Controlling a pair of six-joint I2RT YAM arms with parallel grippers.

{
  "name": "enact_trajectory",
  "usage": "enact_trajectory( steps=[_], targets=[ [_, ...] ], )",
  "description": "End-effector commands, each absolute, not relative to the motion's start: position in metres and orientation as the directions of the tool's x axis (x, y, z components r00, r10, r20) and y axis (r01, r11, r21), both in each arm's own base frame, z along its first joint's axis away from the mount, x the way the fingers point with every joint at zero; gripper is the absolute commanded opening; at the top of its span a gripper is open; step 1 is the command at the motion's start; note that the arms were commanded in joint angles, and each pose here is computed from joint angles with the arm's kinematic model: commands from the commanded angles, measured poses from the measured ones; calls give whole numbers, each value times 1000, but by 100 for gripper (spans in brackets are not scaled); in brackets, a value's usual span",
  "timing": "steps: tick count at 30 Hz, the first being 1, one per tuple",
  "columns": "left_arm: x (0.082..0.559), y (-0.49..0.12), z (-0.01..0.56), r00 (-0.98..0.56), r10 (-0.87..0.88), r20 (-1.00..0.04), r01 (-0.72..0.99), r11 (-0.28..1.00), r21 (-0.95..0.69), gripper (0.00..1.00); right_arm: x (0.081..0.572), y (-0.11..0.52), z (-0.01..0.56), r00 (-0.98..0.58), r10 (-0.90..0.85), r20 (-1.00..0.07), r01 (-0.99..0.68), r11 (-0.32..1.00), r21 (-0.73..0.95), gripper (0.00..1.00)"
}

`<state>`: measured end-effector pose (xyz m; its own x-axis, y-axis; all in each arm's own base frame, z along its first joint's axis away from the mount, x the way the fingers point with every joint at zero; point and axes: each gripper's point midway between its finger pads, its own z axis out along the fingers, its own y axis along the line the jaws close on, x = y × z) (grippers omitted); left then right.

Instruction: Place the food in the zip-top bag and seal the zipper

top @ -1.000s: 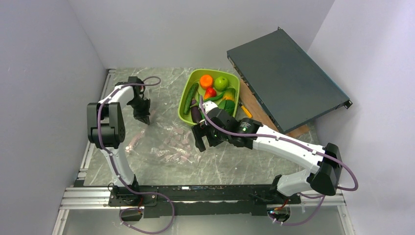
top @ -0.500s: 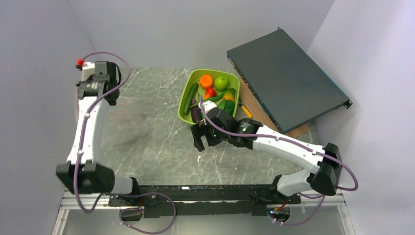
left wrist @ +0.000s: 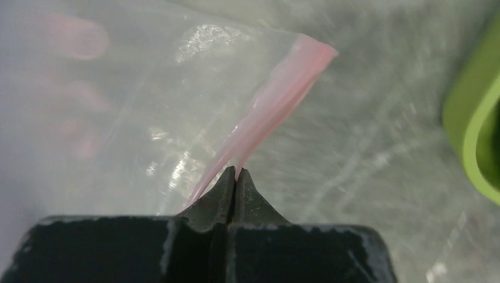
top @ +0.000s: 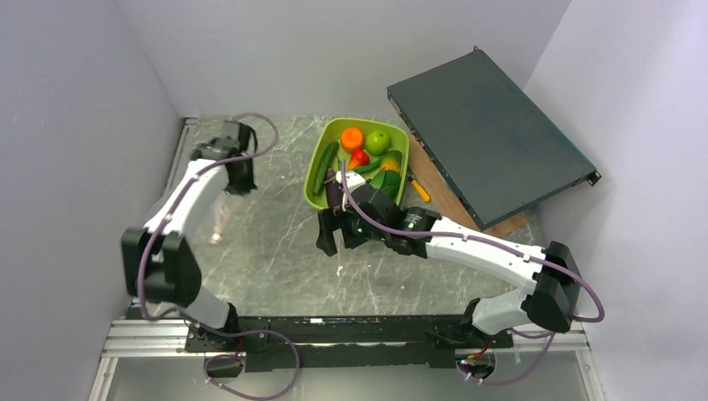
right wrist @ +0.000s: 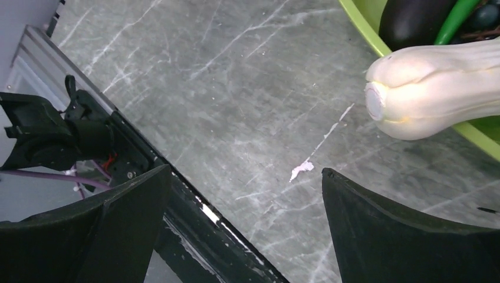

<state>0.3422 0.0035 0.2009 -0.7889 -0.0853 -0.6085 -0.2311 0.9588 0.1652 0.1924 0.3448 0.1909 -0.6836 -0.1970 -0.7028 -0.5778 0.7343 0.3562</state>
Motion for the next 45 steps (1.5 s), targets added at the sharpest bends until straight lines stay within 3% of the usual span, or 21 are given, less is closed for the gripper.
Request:
enact_trajectory(
  steps=[1, 8, 13, 22, 37, 41, 45],
  targets=[
    [344, -104, 143, -875, -114, -470, 45, 949, -313, 0, 201, 364, 212, -678, -17, -735, -548, 678, 489, 100],
    [350, -147, 174, -827, -198, -526, 160, 814, -559, 0, 229, 370, 222, -620, 177, -764, -476, 688, 547, 100],
    [349, -156, 193, -757, -198, -622, 270, 772, -575, 0, 245, 396, 221, -602, 252, -758, -472, 653, 593, 98],
    [334, -156, 191, -765, -205, -611, 274, 754, -597, 0, 262, 429, 191, -526, 102, -844, -584, 678, 446, 65],
    [325, -160, 198, -759, -169, -629, 332, 730, -597, 0, 256, 473, 169, -564, 60, -823, -660, 566, 494, 66],
    [323, -161, 205, -734, -159, -660, 368, 724, -583, 2, 252, 478, 165, -570, 47, -821, -676, 540, 500, 49],
    [320, -160, 211, -710, -150, -688, 396, 722, -567, 12, 253, 475, 159, -576, 57, -816, -668, 544, 509, 21]
  ],
)
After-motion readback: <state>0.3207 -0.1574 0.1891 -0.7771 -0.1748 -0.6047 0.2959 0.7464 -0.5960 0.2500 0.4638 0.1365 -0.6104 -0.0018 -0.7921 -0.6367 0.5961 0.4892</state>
